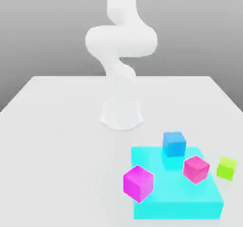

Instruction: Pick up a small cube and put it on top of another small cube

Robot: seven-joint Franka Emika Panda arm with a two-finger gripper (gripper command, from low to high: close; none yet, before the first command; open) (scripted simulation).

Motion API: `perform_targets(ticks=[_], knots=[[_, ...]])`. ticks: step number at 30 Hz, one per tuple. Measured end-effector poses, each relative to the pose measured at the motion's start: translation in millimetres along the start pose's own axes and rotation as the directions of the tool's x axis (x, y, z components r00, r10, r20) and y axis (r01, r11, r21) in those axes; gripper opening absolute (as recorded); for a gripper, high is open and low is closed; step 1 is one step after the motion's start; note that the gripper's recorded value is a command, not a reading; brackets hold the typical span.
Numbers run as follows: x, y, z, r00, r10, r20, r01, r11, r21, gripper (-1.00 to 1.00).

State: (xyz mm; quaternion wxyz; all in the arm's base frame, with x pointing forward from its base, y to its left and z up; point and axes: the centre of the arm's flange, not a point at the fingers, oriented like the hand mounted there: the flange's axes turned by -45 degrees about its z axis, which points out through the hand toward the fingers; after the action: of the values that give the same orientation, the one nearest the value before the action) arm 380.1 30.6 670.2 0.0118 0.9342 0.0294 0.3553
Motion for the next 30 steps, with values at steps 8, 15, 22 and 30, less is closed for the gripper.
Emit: perform_targets(ticks=[8,15,22,30], knots=[[-48,-109,154,0.938,-0.273,0.212,0.264,0.962,0.074,0.0],[-142,-202,251,0.793,-0.509,0.334,0.457,0.86,0.226,0.0],[-276,-287,301,0.579,-0.727,0.369,0.579,0.686,0.441,0.0],[-381,-319,347,0.467,-0.807,0.362,0.586,0.589,0.556,0.0]])
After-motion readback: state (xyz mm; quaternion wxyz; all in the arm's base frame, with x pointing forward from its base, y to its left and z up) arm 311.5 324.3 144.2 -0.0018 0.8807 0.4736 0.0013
